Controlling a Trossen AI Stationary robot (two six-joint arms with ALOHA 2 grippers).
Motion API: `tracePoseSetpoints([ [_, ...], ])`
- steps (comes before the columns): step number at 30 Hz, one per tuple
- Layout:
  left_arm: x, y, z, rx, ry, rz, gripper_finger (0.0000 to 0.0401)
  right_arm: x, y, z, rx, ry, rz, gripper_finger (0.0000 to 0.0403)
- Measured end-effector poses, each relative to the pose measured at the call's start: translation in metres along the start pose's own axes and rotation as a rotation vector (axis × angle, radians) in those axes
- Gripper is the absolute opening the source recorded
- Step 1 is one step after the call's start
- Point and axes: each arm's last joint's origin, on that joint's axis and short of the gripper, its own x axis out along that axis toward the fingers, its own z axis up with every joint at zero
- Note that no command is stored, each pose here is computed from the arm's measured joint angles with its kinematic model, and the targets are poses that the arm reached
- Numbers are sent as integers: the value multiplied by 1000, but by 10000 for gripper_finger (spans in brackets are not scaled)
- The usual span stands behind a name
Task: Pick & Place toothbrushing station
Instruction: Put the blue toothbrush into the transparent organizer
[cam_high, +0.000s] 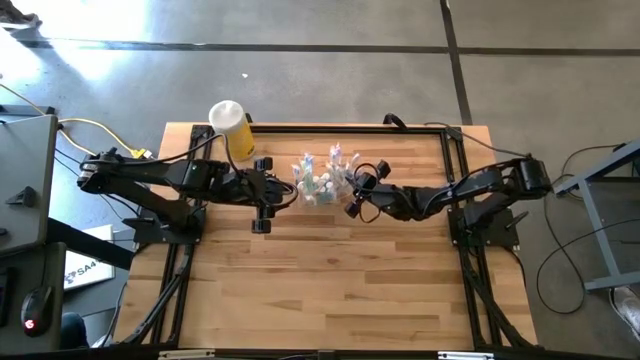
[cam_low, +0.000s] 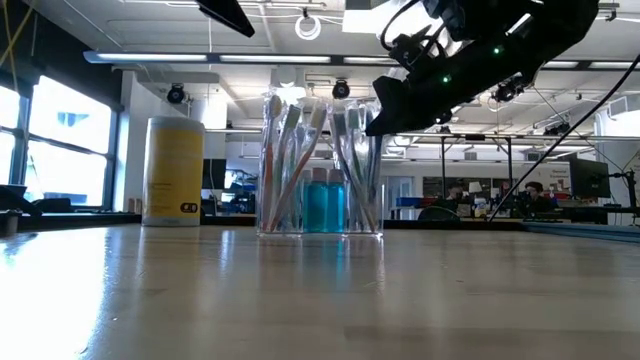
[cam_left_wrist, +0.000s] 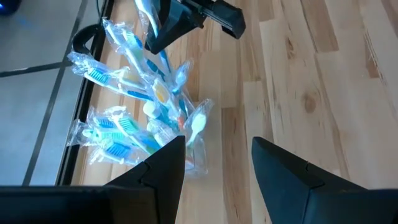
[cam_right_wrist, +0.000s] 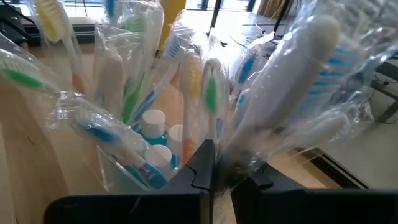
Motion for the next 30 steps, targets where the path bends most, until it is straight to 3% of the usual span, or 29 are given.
tracePoseSetpoints([
  [14,0,0,0,-1,0,-1,177,30,23,-15,-95,71,-13,16],
  [19,0,-1,-1,-2,8,-30,177,32,20,-17,-54,95,-27,19],
  [30,0,-1,-2,0,15,-33,177,17,27,-7,-77,54,-29,140],
])
